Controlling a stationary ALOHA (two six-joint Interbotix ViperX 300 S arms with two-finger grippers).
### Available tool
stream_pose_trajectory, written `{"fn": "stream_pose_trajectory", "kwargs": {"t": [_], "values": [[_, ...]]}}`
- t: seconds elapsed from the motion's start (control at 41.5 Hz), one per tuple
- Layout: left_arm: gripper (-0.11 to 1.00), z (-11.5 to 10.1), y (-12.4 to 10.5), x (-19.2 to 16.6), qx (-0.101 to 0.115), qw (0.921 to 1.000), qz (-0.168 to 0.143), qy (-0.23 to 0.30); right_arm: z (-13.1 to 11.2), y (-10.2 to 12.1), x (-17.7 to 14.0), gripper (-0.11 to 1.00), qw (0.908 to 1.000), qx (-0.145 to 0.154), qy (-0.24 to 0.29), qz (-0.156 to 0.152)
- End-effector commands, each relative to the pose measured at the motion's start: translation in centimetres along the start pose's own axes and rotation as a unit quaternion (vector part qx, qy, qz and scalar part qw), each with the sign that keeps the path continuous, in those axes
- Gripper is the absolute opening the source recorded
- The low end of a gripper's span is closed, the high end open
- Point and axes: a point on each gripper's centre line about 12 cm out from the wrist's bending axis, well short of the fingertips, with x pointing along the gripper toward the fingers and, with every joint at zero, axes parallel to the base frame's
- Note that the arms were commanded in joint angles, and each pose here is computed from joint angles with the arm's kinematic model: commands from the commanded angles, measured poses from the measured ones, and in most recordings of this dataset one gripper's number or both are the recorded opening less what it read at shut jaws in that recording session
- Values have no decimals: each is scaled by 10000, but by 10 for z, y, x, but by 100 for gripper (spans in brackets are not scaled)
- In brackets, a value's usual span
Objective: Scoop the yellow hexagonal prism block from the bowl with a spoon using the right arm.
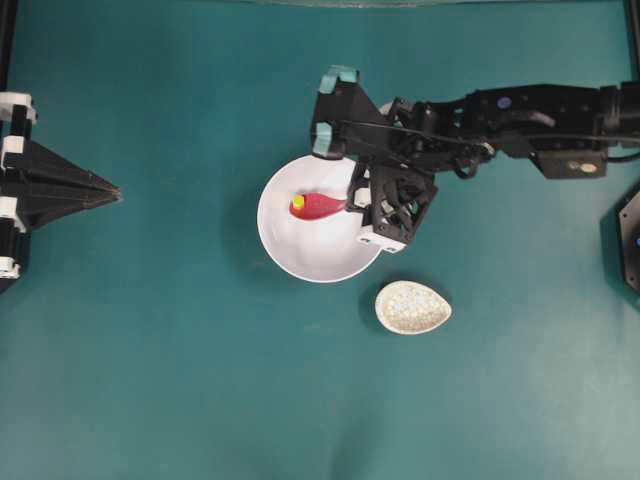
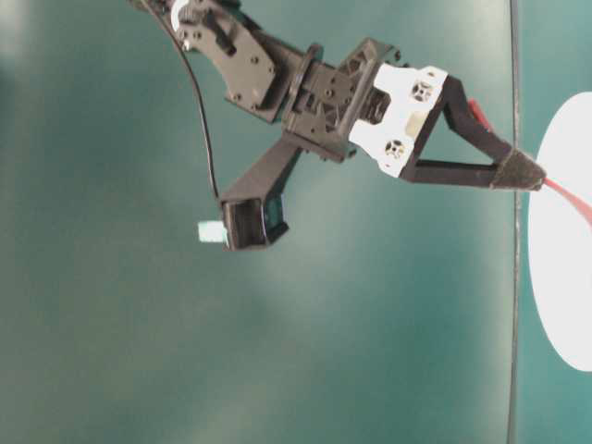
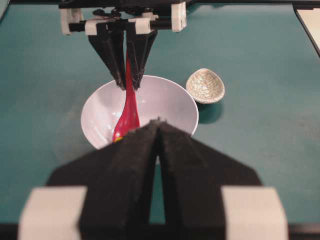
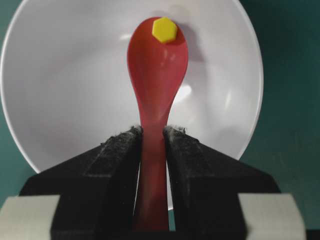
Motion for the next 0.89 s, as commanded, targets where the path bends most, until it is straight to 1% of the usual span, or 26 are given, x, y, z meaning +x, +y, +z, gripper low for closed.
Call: {"fn": "stream_pose_trajectory", "kwargs": {"t": [0.0, 0.433, 0.698, 0.867], "values": [[2, 7, 0, 2, 22, 10000, 9, -61, 10, 5, -17, 24, 9989, -37, -466, 37], [2, 7, 0, 2, 22, 10000, 9, -69, -1, 13, -27, 24, 9932, -136, -1152, 49], [2, 7, 0, 2, 22, 10000, 9, -61, -9, 13, -31, 24, 9865, -168, -1631, 16], [2, 6, 0, 2, 22, 10000, 9, -54, -15, 15, -31, 24, 9801, -212, -1975, 10]]}}
